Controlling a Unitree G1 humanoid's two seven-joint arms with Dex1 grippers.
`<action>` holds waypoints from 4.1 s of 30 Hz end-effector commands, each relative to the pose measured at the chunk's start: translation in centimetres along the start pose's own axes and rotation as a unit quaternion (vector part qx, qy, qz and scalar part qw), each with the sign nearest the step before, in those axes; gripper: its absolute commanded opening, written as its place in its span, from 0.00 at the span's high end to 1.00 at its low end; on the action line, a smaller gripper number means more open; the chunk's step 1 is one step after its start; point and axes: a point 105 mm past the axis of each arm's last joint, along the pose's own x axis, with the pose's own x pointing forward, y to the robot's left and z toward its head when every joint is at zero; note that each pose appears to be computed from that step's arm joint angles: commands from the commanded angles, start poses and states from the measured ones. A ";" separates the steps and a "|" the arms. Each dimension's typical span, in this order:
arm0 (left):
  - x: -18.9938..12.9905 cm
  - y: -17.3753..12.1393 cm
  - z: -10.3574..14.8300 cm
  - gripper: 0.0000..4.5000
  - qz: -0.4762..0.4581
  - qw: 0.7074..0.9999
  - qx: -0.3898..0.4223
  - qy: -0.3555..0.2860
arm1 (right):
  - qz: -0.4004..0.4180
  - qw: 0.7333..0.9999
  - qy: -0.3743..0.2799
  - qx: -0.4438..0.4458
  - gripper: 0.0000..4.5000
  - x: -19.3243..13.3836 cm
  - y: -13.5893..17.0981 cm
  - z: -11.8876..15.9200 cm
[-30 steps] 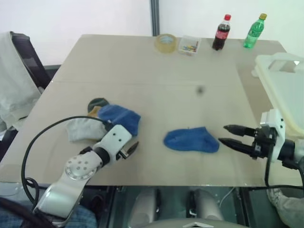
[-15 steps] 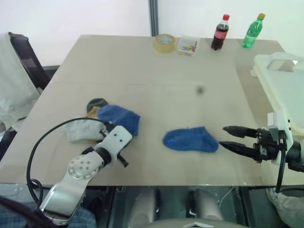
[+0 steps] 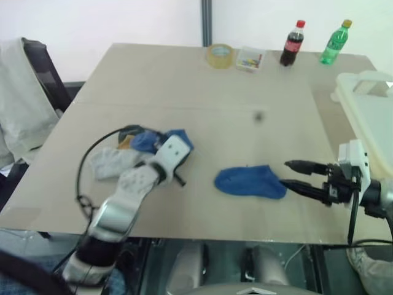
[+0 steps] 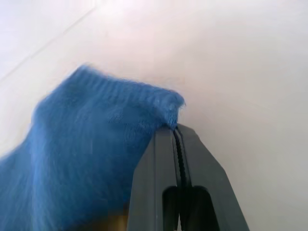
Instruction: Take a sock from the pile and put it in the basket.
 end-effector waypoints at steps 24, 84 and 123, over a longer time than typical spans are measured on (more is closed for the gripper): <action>5.4 -6.5 12.0 0.26 -0.151 0.957 -0.217 -0.119 | -0.183 0.977 0.112 -0.001 0.46 -0.6 -6.4 -2.5; 5.5 3.7 0.4 0.42 -0.075 0.987 -0.140 0.004 | -0.214 0.971 0.045 0.099 0.46 13.1 -11.4 -3.4; -5.7 -8.0 4.8 1.00 -0.220 0.938 -0.262 -0.060 | -0.138 0.975 0.165 0.053 0.99 2.2 -1.5 -1.7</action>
